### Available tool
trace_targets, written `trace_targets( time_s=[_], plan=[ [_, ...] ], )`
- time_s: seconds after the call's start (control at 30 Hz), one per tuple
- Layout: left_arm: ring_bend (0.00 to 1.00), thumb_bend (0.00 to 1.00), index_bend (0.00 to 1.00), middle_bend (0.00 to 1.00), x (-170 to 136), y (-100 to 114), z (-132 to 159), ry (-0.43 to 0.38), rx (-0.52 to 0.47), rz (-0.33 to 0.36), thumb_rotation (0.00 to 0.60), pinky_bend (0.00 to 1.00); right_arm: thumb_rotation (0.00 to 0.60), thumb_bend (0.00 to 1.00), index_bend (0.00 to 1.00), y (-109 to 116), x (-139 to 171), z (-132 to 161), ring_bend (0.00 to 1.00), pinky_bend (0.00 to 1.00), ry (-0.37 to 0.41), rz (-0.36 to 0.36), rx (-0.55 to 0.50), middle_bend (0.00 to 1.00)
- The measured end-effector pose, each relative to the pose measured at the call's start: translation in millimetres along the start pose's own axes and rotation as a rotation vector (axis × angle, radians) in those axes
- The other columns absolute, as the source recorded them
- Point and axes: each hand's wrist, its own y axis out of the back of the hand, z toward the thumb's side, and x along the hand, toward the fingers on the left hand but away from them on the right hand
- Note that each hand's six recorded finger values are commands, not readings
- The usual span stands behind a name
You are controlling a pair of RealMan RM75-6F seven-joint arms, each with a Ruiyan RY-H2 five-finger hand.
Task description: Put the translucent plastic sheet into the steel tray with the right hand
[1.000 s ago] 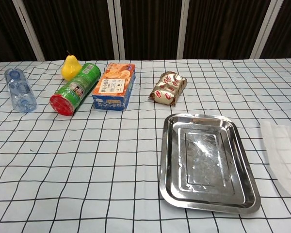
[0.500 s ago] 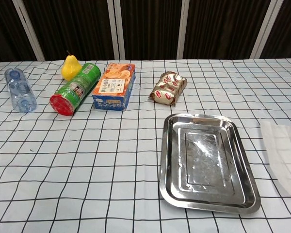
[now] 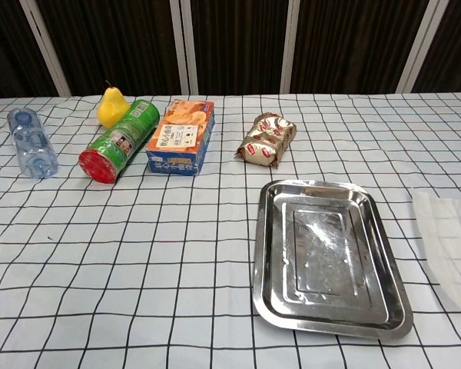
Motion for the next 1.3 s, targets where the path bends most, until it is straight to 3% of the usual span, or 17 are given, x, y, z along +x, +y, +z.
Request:
trace_targets(
  time_s=[0.37,0.83,0.93,1.2,1.3],
  plan=[
    [0.0,0.01,0.0,0.0,0,0,0,0.006,-0.001,-0.001,0.6,0.0,0.6,0.24,0.19,-21,1,4,0.0,0.0,-0.002,0.042,0.046,0.0],
    [0.0,0.01,0.0,0.0,0,0,-1,0.013,-0.004,-0.001,0.6,0.0,0.6,0.27,0.31,-34,-15,-3,0.0,0.0,-0.026,0.027,0.051,0.04],
    [0.0,0.01,0.0,0.0,0,0,-1,0.013,-0.004,-0.002,0.6,0.0,0.6,0.32,0.37,-35,-17,-1,0.0,0.0,-0.021,0.021,0.05,0.07],
    [0.0,0.01,0.0,0.0,0,0,-1,0.013,-0.006,-0.003,0.6,0.0,0.6,0.48,0.65,-31,-20,6,0.0,0.0,0.012,-0.022,0.003,0.18],
    [0.0,0.01,0.0,0.0,0,0,-1,0.013,-0.005,-0.003,0.6,0.0,0.6,0.5,0.69,-27,-19,10,0.01,0.0,0.038,-0.055,-0.02,0.2]
  ],
)
